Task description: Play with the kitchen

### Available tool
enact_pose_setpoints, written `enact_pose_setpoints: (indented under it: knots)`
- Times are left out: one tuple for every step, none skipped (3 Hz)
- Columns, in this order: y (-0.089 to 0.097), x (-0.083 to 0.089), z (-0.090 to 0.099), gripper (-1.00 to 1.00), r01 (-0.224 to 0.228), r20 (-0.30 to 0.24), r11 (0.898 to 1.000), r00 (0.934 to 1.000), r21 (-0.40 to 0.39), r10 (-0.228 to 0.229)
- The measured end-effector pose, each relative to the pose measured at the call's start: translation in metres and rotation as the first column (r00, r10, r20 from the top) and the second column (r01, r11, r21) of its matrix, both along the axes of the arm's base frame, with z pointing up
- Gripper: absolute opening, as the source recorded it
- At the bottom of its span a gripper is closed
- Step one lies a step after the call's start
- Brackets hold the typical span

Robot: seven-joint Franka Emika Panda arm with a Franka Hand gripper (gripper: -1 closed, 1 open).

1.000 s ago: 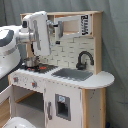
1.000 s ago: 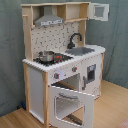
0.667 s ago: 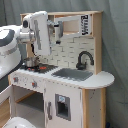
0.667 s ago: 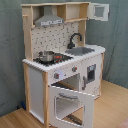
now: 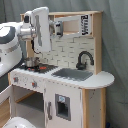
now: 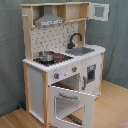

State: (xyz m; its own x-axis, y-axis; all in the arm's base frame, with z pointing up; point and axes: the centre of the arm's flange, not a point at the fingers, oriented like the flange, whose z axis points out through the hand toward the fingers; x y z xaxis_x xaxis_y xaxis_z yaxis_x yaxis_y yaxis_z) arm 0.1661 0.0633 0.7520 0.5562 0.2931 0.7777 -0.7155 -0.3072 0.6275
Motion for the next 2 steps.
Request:
enact_pose_setpoints:
  knots:
    - [0.0002, 0.0043, 0.0054, -1.00, -0.074, -0.040, 0.997, 0.9966, -0.039, 0.072]
    - [-0.0006, 0.0115, 0.0095, -1.00, -0.149, -0.081, 0.986, 0.9864, -0.073, 0.143]
